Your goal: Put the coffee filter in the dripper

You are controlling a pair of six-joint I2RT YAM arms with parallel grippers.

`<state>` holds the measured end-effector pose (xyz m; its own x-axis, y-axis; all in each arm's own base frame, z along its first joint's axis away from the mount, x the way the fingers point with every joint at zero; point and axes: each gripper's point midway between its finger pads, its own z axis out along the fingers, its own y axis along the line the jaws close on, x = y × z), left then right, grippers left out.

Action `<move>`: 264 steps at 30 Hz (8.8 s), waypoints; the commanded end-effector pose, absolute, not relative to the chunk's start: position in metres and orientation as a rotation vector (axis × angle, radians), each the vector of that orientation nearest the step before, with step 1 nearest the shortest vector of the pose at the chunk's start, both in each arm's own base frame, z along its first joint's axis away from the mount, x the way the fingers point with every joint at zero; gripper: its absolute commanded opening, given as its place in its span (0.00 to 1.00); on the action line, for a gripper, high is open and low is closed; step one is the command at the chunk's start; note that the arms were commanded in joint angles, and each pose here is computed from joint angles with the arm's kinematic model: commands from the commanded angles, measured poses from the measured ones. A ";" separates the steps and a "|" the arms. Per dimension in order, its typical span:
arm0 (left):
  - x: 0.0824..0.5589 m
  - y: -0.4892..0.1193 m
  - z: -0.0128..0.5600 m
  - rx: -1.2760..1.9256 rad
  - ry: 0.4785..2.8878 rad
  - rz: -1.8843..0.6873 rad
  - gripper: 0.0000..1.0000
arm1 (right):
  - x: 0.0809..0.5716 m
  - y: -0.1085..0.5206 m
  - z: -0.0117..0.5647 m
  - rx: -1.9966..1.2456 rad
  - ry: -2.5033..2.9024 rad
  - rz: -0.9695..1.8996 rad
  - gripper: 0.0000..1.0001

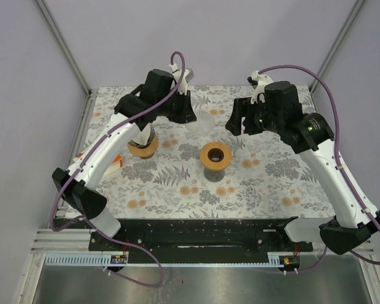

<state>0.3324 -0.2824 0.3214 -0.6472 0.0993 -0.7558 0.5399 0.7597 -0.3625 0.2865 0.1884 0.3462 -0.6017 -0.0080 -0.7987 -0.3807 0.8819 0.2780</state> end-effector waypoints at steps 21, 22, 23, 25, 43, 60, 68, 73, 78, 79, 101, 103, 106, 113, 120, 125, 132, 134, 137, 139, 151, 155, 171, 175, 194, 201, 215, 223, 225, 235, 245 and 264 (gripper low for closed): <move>0.301 -0.355 0.276 0.688 2.227 -0.986 0.00 | 0.292 0.219 0.263 -0.307 2.379 0.596 0.31; 0.303 -0.355 0.273 0.689 2.226 -0.977 0.00 | 0.292 0.219 0.260 -0.307 2.384 0.594 0.28; 0.304 -0.355 0.272 0.692 2.220 -0.968 0.00 | 0.292 0.220 0.257 -0.312 2.391 0.596 0.24; 0.309 -0.354 0.265 0.690 2.211 -0.947 0.00 | 0.291 0.221 0.249 -0.316 2.409 0.594 0.15; 0.321 -0.355 0.212 0.706 2.290 -0.868 0.00 | 0.306 0.214 0.209 -0.333 2.480 0.466 0.00; 0.310 -0.340 0.147 0.744 2.394 -0.782 0.00 | 0.301 0.209 0.161 -0.384 2.558 0.415 0.00; 0.297 -0.339 0.114 0.829 2.398 -0.688 0.00 | 0.295 0.209 0.148 -0.381 2.573 0.434 0.00; 0.291 -0.337 0.101 0.867 2.413 -0.647 0.00 | 0.286 0.206 0.126 -0.391 2.624 0.424 0.00; 0.284 -0.335 0.081 0.881 2.466 -0.651 0.00 | 0.283 0.204 0.119 -0.398 2.638 0.417 0.00; 0.283 -0.334 0.075 0.881 2.483 -0.648 0.00 | 0.284 0.205 0.121 -0.398 2.634 0.420 0.00; 0.262 -0.333 0.029 0.978 2.546 -0.571 0.00 | 0.274 0.207 0.097 -0.392 2.689 0.454 0.00; 0.264 -0.333 0.029 0.981 2.543 -0.562 0.00 | 0.274 0.206 0.095 -0.392 2.694 0.449 0.00; 0.264 -0.331 0.027 0.977 2.547 -0.543 0.00 | 0.275 0.208 0.093 -0.397 2.701 0.456 0.00; 0.273 -0.345 0.064 0.962 2.474 -0.609 0.13 | 0.277 0.209 0.102 -0.401 2.682 0.458 0.00; 0.300 -0.370 0.146 0.953 2.306 -0.693 0.31 | 0.292 0.209 0.137 -0.403 2.597 0.431 0.00; 0.313 -0.364 0.173 0.896 2.272 -0.678 0.40 | 0.293 0.208 0.148 -0.407 2.579 0.428 0.00; 0.323 -0.359 0.216 0.877 2.195 -0.719 0.51 | 0.294 0.207 0.153 -0.407 2.578 0.414 0.00; 0.324 -0.361 0.227 0.912 2.148 -0.723 0.57 | 0.296 0.207 0.155 -0.404 2.571 0.409 0.00; 0.332 -0.357 0.238 0.892 2.125 -0.711 0.59 | 0.299 0.208 0.159 -0.394 2.562 0.412 0.00; 0.334 -0.356 0.249 0.880 2.111 -0.729 0.60 | 0.299 0.208 0.161 -0.393 2.559 0.411 0.00; 0.335 -0.322 0.296 0.910 2.021 -0.688 0.72 | 0.303 0.209 0.161 -0.398 2.558 0.405 0.00; 0.334 -0.308 0.311 0.899 2.016 -0.697 0.72 | 0.302 0.210 0.164 -0.404 2.547 0.413 0.00; 0.336 -0.125 0.356 0.570 2.064 -0.246 0.84 | 0.311 0.222 0.192 -0.474 2.461 0.478 0.49; 0.332 -0.059 0.342 0.376 2.118 -0.117 0.85 | 0.313 0.224 0.206 -0.494 2.424 0.486 0.57; 0.257 0.110 0.223 -0.109 2.350 0.070 0.73 | 0.314 0.215 0.287 -0.477 2.190 0.494 0.79; 0.242 0.135 0.170 -0.118 2.468 0.027 0.65 | 0.318 0.212 0.290 -0.466 2.171 0.471 0.80; 0.267 0.132 0.100 0.054 2.489 -0.149 0.72 | 0.312 0.196 0.294 -0.452 2.043 0.423 0.84; 0.284 0.121 0.080 0.169 2.482 -0.069 0.76 | 0.297 0.202 0.312 -0.474 1.984 0.516 0.85; 0.292 0.123 0.079 0.175 2.490 -0.010 0.78 | 0.297 0.203 0.312 -0.477 1.980 0.521 0.84; 0.283 0.111 0.122 0.452 2.441 0.007 0.72 | 0.298 0.204 0.310 -0.488 1.988 0.519 0.85; 0.299 0.088 0.121 1.132 2.219 0.432 0.82 | 0.293 0.205 0.312 -0.500 1.989 0.535 0.84; 0.322 0.110 0.085 1.160 2.143 0.396 0.84 | 0.288 0.208 0.313 -0.533 1.980 0.566 0.85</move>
